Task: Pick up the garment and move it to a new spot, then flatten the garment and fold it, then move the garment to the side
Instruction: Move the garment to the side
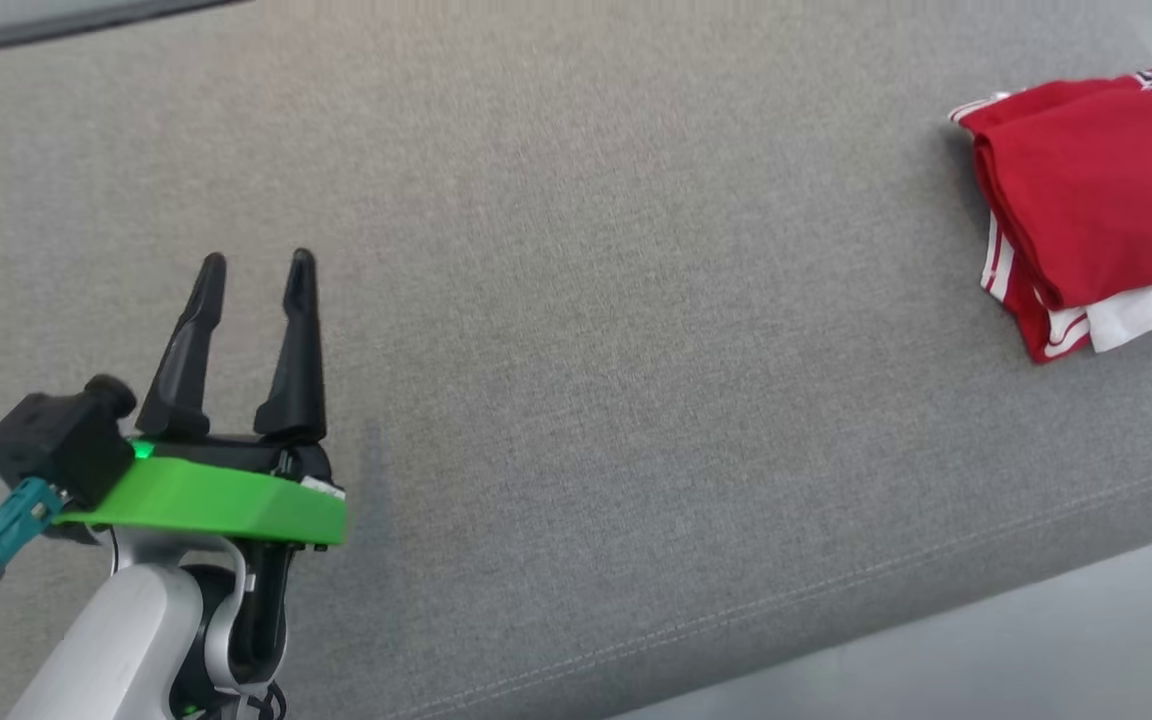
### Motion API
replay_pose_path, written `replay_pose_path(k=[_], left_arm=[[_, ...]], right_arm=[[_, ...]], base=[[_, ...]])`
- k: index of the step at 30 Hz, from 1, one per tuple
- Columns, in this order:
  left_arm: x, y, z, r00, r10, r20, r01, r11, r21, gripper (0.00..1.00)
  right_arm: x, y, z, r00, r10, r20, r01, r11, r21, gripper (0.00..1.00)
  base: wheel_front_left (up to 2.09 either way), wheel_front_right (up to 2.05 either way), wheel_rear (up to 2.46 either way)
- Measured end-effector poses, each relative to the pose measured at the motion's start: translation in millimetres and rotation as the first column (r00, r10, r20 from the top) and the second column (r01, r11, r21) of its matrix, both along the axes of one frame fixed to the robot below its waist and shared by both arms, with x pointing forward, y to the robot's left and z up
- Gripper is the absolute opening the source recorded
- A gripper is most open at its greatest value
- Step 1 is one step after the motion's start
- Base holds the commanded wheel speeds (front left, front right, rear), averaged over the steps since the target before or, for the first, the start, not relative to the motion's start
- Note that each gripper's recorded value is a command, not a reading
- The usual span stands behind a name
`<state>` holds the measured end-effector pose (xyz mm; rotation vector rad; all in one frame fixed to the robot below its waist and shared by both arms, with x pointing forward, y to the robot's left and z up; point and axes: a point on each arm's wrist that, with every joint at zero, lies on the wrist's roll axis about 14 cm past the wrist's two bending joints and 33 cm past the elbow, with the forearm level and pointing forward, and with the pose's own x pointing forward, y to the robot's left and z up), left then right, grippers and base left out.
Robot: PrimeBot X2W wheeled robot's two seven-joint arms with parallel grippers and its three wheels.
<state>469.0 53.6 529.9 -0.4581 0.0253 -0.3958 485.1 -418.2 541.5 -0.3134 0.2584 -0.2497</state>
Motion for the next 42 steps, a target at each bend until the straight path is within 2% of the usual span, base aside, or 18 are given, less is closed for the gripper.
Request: replay_pose_path(k=[6,11,18,27,33,42], left_arm=[[-17,37,4,0.991,0.132,-0.002,-0.132,0.991,0.019,1.0],[-36,72,4,0.974,0.226,0.006,-0.226,0.971,0.079,1.0],[-65,105,3,0.948,0.318,0.006,-0.316,0.942,0.112,1.0],[-93,137,-5,0.934,0.357,0.014,-0.354,0.917,0.183,1.0],[-106,151,-13,0.932,0.362,-0.004,-0.351,0.908,0.227,1.0],[-115,166,-19,0.916,0.4,-0.017,-0.383,0.889,0.249,1.0]], right_arm=[[-11,36,25,0.988,0.117,0.1,-0.12,0.992,0.029,1.0],[-21,66,40,0.964,0.19,0.188,-0.205,0.976,0.069,1.0],[-36,110,36,0.93,0.245,0.274,-0.292,0.946,0.143,1.0],[-47,170,24,0.886,0.309,0.345,-0.39,0.9,0.194,1.0],[-61,206,23,0.861,0.31,0.404,-0.422,0.878,0.227,1.0],[-84,249,14,0.861,0.323,0.393,-0.44,0.861,0.255,1.0]], base=[[0.0,0.0,0.0],[0.0,0.0,0.0],[0.0,0.0,0.0],[0.0,0.0,0.0],[0.0,0.0,0.0],[0.0,0.0,0.0]])
